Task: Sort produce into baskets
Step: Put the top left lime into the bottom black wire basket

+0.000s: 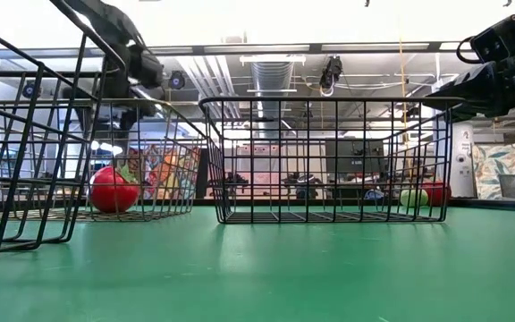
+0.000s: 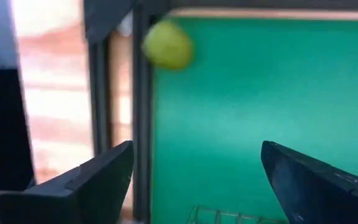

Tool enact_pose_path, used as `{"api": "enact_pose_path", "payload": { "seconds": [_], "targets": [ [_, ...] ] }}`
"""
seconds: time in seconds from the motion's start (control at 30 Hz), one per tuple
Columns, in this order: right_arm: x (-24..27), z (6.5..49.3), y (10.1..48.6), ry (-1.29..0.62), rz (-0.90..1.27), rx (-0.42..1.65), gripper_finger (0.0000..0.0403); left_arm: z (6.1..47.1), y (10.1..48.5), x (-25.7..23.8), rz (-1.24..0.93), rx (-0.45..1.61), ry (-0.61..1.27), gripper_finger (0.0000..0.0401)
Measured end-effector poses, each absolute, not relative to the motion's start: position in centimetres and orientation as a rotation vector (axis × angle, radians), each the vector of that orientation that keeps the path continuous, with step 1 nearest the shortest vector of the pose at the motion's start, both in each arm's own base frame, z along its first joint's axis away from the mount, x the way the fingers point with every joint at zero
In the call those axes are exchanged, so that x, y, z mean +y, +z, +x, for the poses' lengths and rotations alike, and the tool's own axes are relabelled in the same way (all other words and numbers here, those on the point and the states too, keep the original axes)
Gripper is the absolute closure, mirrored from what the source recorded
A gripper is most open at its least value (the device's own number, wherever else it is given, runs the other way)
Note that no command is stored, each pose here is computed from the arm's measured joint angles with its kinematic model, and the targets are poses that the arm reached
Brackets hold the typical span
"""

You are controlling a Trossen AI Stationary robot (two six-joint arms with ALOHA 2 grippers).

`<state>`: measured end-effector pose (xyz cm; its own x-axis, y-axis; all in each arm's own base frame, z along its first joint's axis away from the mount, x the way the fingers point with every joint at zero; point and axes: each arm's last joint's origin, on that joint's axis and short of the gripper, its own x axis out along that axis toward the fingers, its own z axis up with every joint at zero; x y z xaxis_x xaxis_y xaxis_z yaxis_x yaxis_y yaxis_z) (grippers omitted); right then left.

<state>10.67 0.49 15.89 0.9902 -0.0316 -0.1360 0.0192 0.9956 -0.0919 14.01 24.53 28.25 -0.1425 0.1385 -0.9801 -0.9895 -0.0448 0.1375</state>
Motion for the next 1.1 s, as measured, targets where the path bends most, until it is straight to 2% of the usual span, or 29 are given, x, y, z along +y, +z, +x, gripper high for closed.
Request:
{"api": "enact_pose_path", "payload": {
  "seconds": [0.33,0.7,0.87,1.1],
  "targets": [
    [0.5,10.7,15.9,-0.025,-0.091,0.138,0.0394,16.2,26.6,28.5,-1.085,1.314,1.278,0.0087],
    [0.5,10.7,15.9,-0.025,-0.091,0.138,0.0394,17.5,30.1,29.0,-0.969,1.243,1.204,0.0103],
    [0.5,10.7,15.9,-0.025,-0.091,0.137,0.0394,17.1,28.4,30.7,-1.009,1.254,1.232,0.0104],
    [0.5,10.7,15.9,-0.026,-0.091,0.137,0.0394,17.3,24.6,32.5,-1.030,1.370,1.276,0.0104]
  ]
}}
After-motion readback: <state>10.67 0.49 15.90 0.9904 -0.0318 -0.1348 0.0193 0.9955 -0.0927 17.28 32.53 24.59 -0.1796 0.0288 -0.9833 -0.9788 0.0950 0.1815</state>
